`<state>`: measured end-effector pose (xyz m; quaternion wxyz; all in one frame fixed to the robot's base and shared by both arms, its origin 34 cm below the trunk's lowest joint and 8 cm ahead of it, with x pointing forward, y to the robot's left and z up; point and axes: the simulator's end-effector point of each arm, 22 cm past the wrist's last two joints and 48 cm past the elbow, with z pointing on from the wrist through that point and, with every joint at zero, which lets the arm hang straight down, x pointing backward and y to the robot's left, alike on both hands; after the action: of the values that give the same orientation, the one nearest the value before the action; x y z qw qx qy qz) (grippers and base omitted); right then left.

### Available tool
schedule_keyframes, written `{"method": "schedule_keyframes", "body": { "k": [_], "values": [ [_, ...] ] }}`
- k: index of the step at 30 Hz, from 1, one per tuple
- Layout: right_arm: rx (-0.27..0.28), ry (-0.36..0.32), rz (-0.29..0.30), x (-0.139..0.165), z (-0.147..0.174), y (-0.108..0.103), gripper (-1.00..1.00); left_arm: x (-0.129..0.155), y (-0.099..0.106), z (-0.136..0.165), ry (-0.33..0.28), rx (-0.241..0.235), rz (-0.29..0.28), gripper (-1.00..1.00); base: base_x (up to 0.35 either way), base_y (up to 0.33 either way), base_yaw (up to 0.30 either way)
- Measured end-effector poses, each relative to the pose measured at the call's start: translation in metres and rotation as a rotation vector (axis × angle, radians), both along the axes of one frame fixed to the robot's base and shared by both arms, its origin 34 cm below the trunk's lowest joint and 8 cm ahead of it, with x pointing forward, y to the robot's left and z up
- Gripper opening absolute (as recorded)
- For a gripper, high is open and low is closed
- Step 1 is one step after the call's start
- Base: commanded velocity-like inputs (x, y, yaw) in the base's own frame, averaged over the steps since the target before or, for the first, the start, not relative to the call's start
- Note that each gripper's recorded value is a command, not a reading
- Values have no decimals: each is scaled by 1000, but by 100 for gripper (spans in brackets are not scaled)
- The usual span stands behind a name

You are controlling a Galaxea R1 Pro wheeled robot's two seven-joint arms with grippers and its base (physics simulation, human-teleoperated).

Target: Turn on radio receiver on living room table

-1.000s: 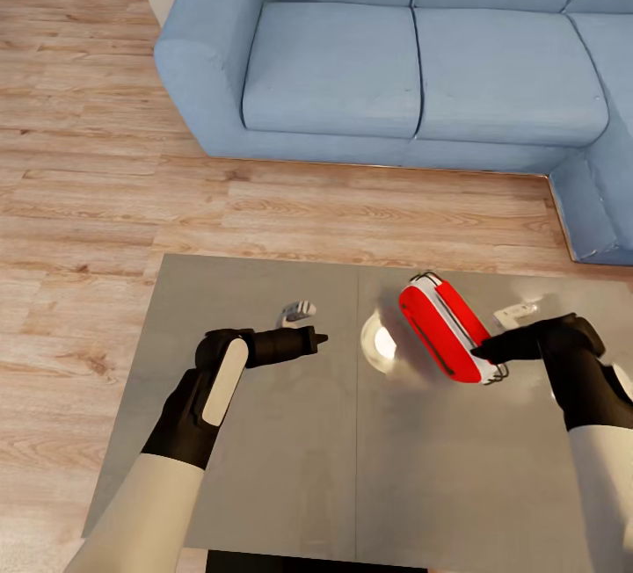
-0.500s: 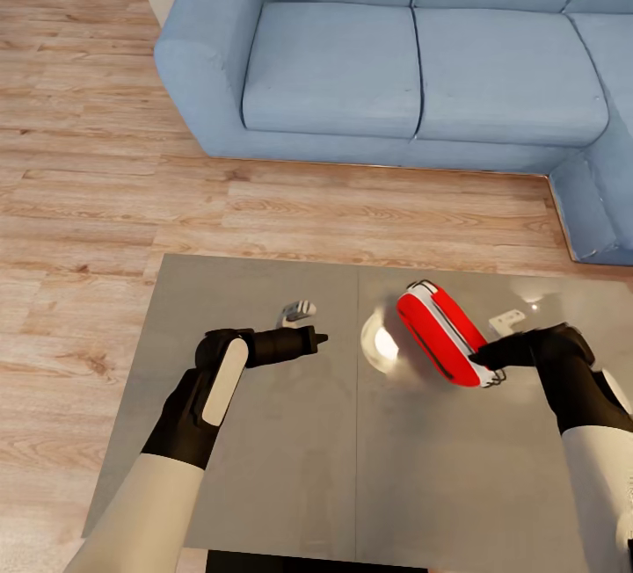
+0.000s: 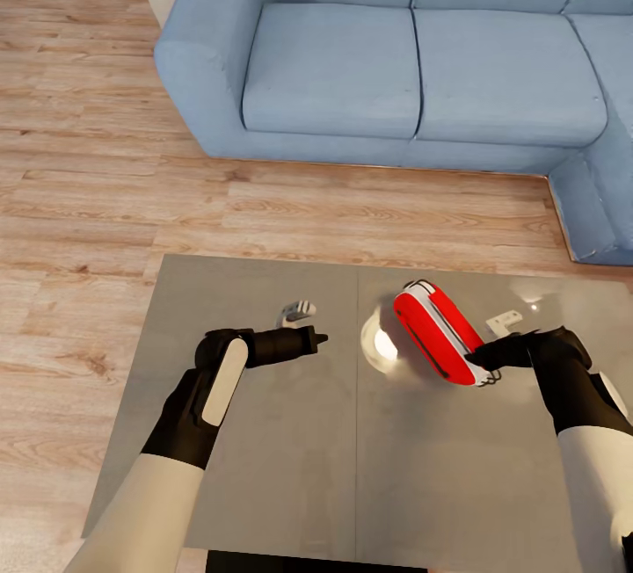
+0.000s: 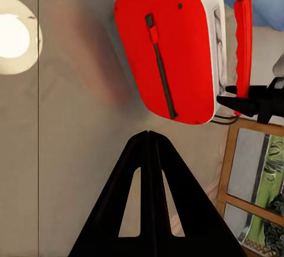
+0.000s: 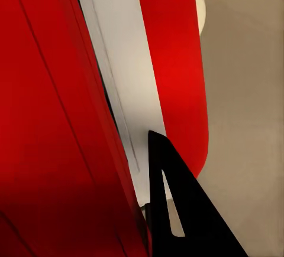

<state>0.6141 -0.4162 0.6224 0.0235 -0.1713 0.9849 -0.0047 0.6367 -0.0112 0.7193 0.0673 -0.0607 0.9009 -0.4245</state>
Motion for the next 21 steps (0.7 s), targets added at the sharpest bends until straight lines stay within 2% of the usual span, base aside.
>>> {"method": "schedule_keyframes", "body": {
  "k": [4, 9, 10, 11, 21],
  "values": [
    [0, -1, 8, 0, 0, 0, -100, 0, 0, 0, 0, 0, 0, -100, 0, 0, 0],
    [2, 0, -49, 0, 0, -1, -100, 0, 0, 0, 0, 0, 0, -100, 0, 0, 0],
    [2, 0, -53, 0, 0, -1, 100, 0, 0, 0, 0, 0, 0, -100, 0, 0, 0],
    [8, -47, -10, 9, -1, 0, 100, 0, 0, 0, 0, 0, 0, -100, 0, 0, 0],
    [2, -51, -3, 9, -1, -1, 100, 0, 0, 0, 0, 0, 0, -100, 0, 0, 0]
  ]
}}
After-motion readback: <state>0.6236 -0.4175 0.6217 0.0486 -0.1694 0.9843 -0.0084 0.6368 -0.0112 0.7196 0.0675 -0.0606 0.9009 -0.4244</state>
